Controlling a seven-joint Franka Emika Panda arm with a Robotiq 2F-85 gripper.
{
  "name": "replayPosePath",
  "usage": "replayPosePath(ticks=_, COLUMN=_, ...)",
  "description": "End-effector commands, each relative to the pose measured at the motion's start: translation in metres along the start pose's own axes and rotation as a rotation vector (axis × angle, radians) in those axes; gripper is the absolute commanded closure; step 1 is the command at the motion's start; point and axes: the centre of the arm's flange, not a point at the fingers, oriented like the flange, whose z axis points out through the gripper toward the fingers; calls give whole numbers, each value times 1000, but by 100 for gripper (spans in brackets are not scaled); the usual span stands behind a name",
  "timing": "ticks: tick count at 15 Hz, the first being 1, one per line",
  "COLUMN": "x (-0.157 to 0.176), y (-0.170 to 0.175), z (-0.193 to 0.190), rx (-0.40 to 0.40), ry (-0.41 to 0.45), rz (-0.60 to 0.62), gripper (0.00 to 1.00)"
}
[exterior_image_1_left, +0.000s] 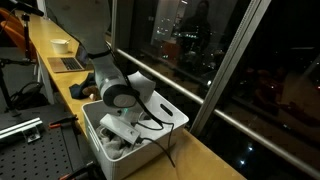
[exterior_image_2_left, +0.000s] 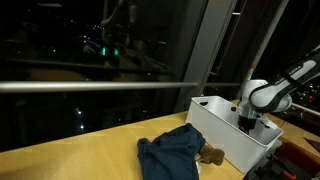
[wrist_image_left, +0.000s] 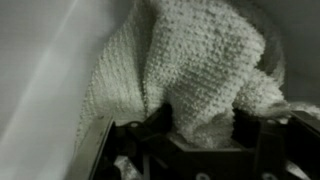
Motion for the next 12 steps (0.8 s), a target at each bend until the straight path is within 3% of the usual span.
replayPosePath(ticks=1, x=-9, y=8, z=13, rx=-9, ry=8, rz=-2, gripper=79)
replayPosePath(ticks=4, x=-15, y=7, z=11, rx=-6, ry=14, rz=1, gripper=99)
replayPosePath(ticks=8, x=-8, y=-16, z=-27, rx=-57, ry=47, rz=-19, gripper=100)
replayPosePath(ticks=12, x=2, y=-59, z=-92, rx=-142, ry=91, rz=-73, gripper=100)
